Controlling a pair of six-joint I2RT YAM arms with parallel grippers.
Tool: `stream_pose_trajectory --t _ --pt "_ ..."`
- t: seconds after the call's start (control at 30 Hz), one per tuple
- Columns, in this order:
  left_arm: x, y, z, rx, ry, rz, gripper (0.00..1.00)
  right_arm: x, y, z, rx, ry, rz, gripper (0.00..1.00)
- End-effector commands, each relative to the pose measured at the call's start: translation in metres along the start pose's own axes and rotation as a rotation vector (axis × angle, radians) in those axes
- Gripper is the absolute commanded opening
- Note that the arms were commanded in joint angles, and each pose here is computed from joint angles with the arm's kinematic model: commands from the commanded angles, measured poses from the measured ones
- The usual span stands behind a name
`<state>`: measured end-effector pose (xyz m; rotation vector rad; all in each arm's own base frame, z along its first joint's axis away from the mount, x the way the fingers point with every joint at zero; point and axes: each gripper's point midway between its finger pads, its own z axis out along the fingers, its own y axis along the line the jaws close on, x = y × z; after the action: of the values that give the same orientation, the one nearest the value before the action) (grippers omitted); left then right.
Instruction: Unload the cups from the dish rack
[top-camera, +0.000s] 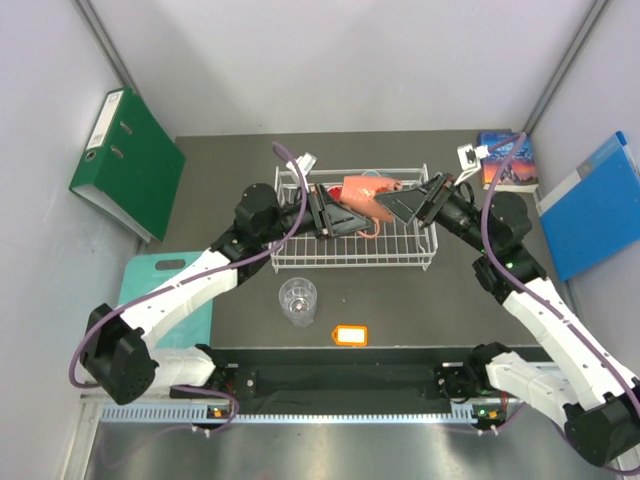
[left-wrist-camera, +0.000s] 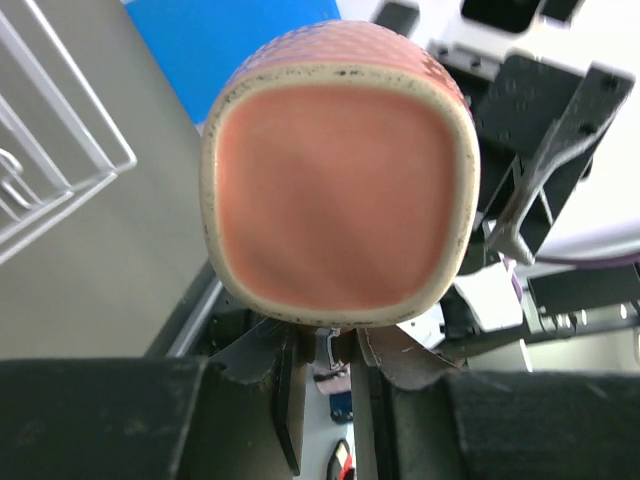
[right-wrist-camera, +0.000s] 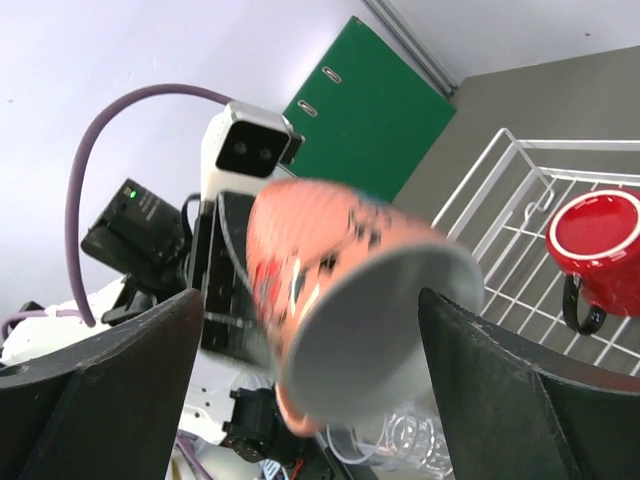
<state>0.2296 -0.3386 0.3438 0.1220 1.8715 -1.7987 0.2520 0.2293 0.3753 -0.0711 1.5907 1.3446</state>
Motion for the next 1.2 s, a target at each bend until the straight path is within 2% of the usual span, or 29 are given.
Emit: stream_pose_trajectory --t 0.0,0.07,0.17,0.2,0.27,0.3,0.37,0.4,0.47,0.57,0.6,0.63,0.67,0.73,0.8,0.83,0.9,0.93,0.97,1.07,1.17 --pt "-0.005 -0.048 0.009 0.161 -0.042 0.108 0.0 -0.021 0.028 0.004 -0.108 -0.052 -0.046 0.87" --pt "-0.003 -0.046 0.015 0.158 -0.032 0.101 0.0 -0.019 0.024 0.006 -0.104 -0.041 -0.044 0.84" --pt "0.0 -0.046 0.02 0.168 -0.023 0.104 0.0 -0.016 0.022 0.008 -0.106 -0.026 -0.037 0.68" --pt "-0.001 -0.045 0.022 0.166 -0.021 0.103 0.0 -0.015 0.021 0.008 -0.104 -0.024 -0.035 0.57" --pt "-0.002 -0.044 0.024 0.164 -0.022 0.112 0.0 -0.014 0.019 0.008 -0.099 -0.024 -0.035 0.45" --pt "-0.002 -0.044 0.025 0.163 -0.021 0.116 0.0 -0.014 0.019 0.008 -0.096 -0.025 -0.036 0.34" --pt "-0.003 -0.041 0.028 0.155 -0.014 0.122 0.0 -0.013 0.016 0.008 -0.082 -0.02 -0.04 0.23" --pt "-0.003 -0.04 0.029 0.154 -0.011 0.123 0.0 -0.013 0.015 0.007 -0.073 -0.021 -0.042 0.12" --pt "-0.003 -0.037 0.032 0.145 -0.005 0.122 0.0 -0.013 0.014 0.007 -0.06 -0.014 -0.044 0.0" --pt "-0.004 -0.027 0.036 0.101 0.0 0.123 0.02 -0.014 0.014 0.005 -0.042 -0.008 -0.052 0.0" --pt "-0.005 -0.025 0.037 0.086 -0.005 0.126 0.07 -0.015 0.012 0.005 -0.028 -0.012 -0.06 0.0" --pt "-0.006 -0.023 0.037 0.077 -0.004 0.147 0.24 -0.017 0.014 0.004 -0.022 -0.016 -0.071 0.0" --pt "-0.004 -0.018 0.036 0.049 0.002 0.149 0.34 -0.016 0.012 0.001 -0.001 -0.011 -0.073 0.0" --pt "-0.01 -0.016 0.034 0.01 -0.018 0.193 0.46 -0.023 0.012 -0.003 0.032 -0.041 -0.111 0.0" --pt "-0.011 -0.005 0.031 -0.062 -0.014 0.203 0.5 -0.024 0.005 -0.007 0.089 -0.047 -0.135 0.0" --pt "-0.02 -0.008 0.028 -0.081 -0.05 0.245 0.53 -0.026 0.005 -0.012 0.11 -0.047 -0.14 0.0" --pt "-0.027 0.002 0.02 -0.158 -0.069 0.249 0.69 -0.033 0.001 -0.017 0.153 -0.072 -0.172 0.0" --pt "-0.039 0.002 0.014 -0.2 -0.126 0.273 0.88 -0.036 0.004 -0.022 0.174 -0.079 -0.175 0.0" --pt "-0.049 0.005 0.008 -0.239 -0.167 0.276 0.99 -0.039 0.001 -0.025 0.2 -0.088 -0.177 0.0" --pt "-0.064 0.024 -0.017 -0.394 -0.278 0.258 0.99 -0.057 -0.025 -0.041 0.419 -0.133 -0.2 0.0" --pt "-0.069 0.048 -0.042 -0.546 -0.352 0.235 0.99 -0.061 -0.06 -0.059 0.666 -0.082 -0.227 0.0"
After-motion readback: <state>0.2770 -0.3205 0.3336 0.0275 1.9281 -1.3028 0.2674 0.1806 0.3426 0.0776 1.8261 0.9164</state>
